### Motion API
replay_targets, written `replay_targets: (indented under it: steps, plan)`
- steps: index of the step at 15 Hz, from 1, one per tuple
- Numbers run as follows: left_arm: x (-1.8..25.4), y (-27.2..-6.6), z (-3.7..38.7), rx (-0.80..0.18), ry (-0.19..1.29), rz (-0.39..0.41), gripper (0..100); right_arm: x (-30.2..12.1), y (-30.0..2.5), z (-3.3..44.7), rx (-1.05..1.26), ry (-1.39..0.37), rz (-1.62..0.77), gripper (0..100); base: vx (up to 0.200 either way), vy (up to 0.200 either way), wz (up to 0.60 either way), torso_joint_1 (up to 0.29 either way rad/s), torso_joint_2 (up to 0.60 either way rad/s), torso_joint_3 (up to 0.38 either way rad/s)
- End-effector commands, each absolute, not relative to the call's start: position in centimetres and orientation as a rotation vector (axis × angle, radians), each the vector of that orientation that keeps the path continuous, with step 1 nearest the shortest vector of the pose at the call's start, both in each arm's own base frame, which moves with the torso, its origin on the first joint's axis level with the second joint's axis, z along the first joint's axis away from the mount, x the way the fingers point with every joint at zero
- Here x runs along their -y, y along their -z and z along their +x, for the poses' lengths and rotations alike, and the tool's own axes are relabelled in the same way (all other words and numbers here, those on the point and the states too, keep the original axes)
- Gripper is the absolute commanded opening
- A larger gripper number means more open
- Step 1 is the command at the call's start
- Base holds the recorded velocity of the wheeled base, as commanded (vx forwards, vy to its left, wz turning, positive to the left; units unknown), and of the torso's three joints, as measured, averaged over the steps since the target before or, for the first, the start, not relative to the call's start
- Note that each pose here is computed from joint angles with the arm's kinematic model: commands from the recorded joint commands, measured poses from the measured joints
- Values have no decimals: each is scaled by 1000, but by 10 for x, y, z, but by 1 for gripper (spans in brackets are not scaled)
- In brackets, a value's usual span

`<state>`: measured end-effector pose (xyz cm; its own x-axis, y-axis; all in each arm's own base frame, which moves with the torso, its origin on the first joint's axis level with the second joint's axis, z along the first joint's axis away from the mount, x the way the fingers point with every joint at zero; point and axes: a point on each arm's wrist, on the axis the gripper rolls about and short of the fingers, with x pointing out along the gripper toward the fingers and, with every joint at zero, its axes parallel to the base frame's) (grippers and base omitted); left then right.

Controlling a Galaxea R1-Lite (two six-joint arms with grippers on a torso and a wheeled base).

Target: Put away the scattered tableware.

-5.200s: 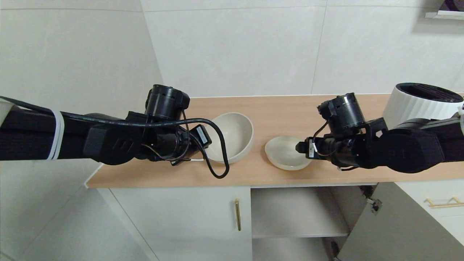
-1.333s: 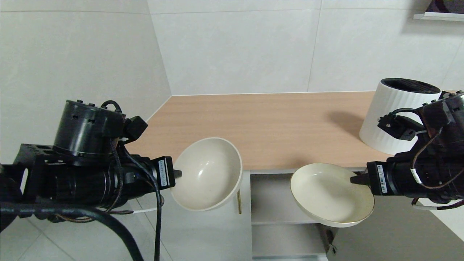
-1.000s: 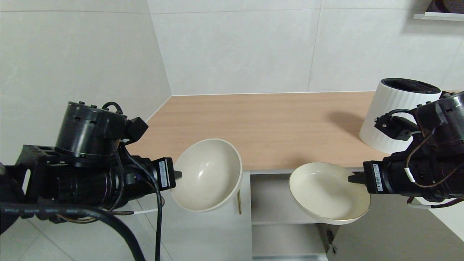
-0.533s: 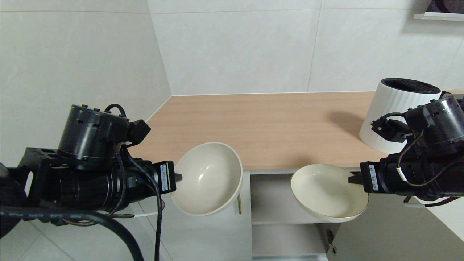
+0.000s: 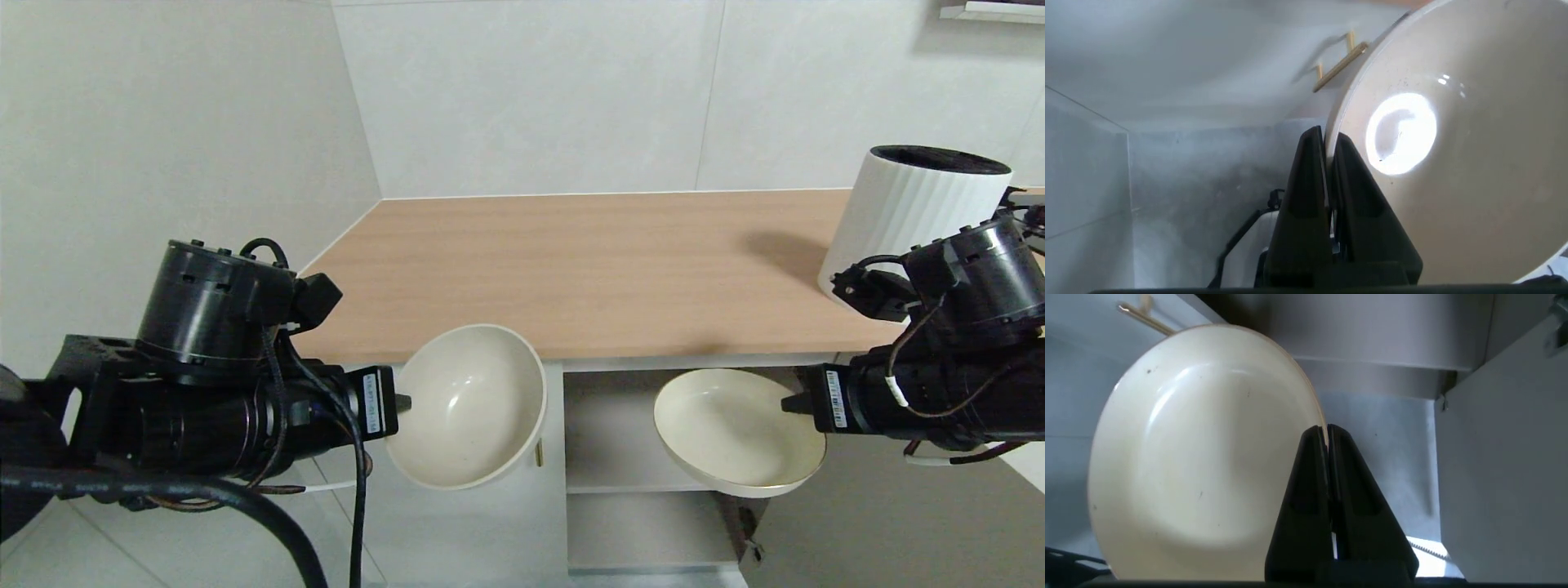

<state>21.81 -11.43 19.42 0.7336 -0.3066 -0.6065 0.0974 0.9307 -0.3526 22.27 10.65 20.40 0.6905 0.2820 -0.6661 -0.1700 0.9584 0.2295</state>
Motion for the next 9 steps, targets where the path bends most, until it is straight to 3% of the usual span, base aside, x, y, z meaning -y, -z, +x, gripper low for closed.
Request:
replay_targets:
  steps: [1,9]
  plan:
    - [114,-193,218,-719,224,-308,0,-107,-202,224,-776,-250,152,0,0,0,0,-178,476,290]
    - [115,-193,219,-721,223,-307,0,-108,-199,226,-786,-248,149,0,0,0,0,-174,473,298]
